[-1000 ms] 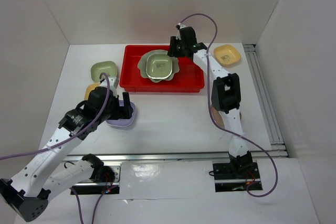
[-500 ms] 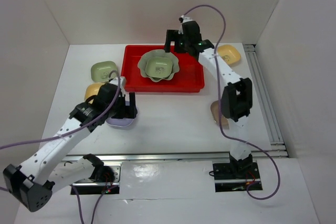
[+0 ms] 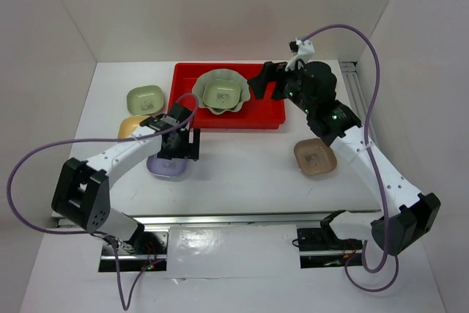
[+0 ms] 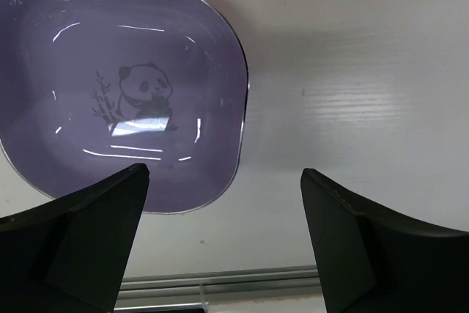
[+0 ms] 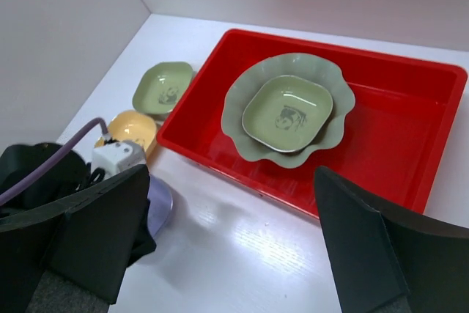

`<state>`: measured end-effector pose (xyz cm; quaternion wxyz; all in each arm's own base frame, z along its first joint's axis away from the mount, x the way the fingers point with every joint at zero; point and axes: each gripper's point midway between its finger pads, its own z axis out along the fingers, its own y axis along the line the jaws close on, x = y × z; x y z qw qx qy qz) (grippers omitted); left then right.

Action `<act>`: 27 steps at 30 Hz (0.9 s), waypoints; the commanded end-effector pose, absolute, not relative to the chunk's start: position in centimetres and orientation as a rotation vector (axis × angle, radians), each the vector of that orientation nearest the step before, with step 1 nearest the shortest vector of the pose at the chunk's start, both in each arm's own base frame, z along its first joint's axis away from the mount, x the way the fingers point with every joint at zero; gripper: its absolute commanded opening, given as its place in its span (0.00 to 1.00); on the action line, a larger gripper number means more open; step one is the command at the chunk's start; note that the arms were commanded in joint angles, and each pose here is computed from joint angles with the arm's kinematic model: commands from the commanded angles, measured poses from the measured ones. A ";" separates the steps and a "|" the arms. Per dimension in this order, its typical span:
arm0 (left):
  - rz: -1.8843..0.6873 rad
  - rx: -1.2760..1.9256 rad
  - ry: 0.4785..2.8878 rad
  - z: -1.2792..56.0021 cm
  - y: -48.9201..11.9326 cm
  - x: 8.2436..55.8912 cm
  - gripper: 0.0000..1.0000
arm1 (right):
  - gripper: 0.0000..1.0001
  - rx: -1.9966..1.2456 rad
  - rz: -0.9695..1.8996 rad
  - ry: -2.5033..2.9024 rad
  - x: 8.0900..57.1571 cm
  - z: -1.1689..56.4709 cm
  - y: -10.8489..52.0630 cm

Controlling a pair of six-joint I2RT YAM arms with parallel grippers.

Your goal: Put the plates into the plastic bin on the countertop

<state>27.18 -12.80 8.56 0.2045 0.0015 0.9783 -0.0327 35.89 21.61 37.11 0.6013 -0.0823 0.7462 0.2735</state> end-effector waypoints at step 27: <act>0.126 0.009 2.981 1.8 -13.5 25.2 0.00 | 1.00 -0.221 0.698 1.594 32.7 40.5 21.4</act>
